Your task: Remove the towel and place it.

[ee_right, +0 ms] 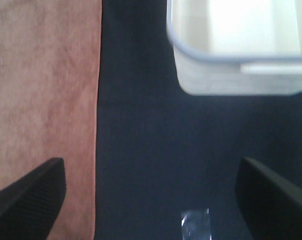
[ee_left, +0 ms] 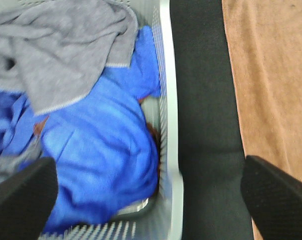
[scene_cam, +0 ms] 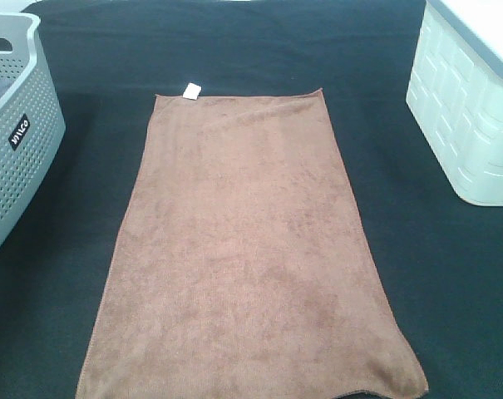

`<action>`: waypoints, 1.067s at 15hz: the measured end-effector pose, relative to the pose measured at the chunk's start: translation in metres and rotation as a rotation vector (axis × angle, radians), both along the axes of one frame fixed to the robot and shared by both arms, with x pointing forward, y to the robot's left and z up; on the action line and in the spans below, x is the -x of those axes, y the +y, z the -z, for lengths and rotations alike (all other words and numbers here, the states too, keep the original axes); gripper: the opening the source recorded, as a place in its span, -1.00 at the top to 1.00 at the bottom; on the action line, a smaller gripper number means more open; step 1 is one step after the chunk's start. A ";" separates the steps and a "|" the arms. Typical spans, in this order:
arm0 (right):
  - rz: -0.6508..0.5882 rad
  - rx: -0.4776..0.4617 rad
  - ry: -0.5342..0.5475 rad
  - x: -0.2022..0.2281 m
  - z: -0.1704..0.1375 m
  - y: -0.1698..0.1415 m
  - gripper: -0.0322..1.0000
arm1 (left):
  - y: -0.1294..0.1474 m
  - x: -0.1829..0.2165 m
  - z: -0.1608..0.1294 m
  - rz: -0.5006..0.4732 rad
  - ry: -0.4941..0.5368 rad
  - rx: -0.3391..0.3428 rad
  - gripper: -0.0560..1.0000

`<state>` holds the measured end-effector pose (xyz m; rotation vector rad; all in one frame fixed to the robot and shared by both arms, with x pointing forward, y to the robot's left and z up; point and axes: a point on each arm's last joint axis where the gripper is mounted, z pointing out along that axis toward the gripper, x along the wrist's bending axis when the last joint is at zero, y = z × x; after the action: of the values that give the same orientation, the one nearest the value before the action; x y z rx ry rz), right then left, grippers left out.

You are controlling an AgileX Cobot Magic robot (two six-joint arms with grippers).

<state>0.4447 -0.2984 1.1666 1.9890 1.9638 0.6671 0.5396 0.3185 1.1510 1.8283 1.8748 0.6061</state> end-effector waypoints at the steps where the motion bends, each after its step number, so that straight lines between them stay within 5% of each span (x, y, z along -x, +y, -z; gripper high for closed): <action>1: 0.001 0.001 -0.020 0.029 0.007 0.002 -0.76 | -0.001 0.024 -0.003 -0.008 -0.026 -0.003 -0.84; 7: 0.006 0.020 -0.223 0.147 0.063 0.010 -0.76 | 0.001 0.137 0.008 -0.062 -0.134 -0.103 -0.84; 16: -0.047 0.069 -0.390 0.189 0.101 0.013 -0.76 | -0.010 0.263 0.046 -0.068 -0.431 -0.082 -0.83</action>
<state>0.2554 -0.2850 1.0656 1.6285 1.7741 0.9070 0.2764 0.3081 1.1048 1.5314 1.6433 1.0236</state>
